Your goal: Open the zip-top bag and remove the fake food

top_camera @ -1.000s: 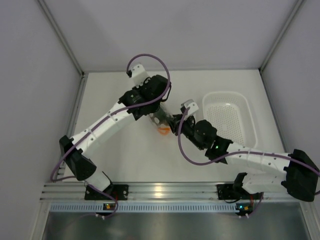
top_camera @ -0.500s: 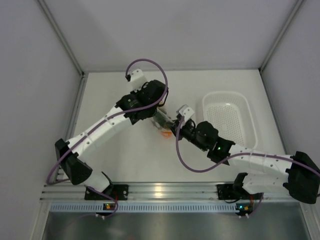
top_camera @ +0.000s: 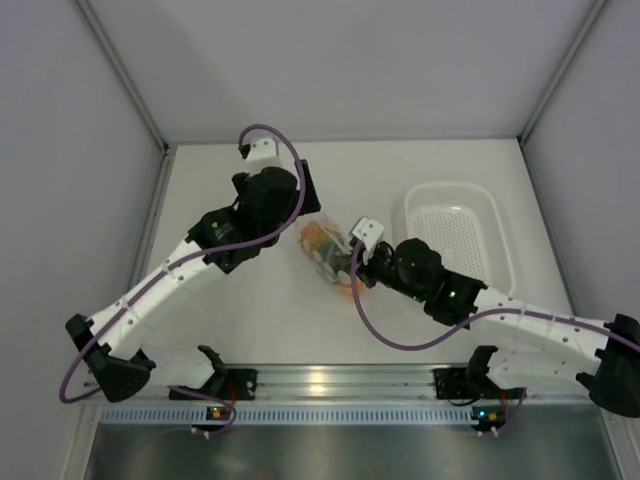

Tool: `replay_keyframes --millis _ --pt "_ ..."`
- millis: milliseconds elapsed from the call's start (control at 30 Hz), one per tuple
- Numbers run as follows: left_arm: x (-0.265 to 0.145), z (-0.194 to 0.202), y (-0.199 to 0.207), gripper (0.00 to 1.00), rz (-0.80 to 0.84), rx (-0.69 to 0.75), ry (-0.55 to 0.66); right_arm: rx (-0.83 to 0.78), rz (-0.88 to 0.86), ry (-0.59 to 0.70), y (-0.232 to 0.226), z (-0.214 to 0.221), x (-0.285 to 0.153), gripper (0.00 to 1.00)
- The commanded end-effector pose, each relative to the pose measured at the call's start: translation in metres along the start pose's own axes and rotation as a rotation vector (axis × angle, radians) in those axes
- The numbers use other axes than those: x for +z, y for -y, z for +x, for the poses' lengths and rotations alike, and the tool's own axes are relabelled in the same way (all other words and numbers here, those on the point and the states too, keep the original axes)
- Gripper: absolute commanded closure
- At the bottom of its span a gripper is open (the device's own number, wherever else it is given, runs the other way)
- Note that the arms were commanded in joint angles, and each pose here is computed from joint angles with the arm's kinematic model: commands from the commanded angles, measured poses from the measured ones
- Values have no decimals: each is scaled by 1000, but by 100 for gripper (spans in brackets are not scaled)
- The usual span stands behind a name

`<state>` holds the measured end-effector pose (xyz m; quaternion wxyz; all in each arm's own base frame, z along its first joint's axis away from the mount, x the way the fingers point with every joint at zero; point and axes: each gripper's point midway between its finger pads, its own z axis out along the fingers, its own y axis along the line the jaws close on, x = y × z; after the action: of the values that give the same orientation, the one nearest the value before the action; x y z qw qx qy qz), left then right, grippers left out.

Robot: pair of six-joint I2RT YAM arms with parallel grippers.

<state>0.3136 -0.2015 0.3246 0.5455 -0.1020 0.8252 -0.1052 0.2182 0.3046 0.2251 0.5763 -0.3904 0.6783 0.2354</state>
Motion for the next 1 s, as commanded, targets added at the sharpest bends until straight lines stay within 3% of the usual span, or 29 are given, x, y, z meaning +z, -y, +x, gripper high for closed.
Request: replay_keyframes --millis 0,100,200,233,433,667,800,967 --pt "-23 -25 49 2 403 236 138 -36 -21 99 4 -44 -18 100" --pt "-48 -36 60 2 583 360 282 -40 -26 117 4 -47 -26 100" --pt "-69 -21 72 2 763 485 304 -45 -32 117 4 -47 -34 100" --pt "-87 -2 86 2 930 553 268 -54 -36 108 3 -45 -36 100" --pt "-128 60 97 2 1330 815 167 -95 -67 69 1 -37 -48 100" --pt "-115 89 93 4 1384 944 165 -130 -155 70 -13 -28 -60 100" --pt "-102 108 94 6 1412 959 40 -136 -158 66 -14 -26 -65 100" --pt "-75 116 100 7 1374 965 -23 -145 -183 67 -17 -26 -68 100"
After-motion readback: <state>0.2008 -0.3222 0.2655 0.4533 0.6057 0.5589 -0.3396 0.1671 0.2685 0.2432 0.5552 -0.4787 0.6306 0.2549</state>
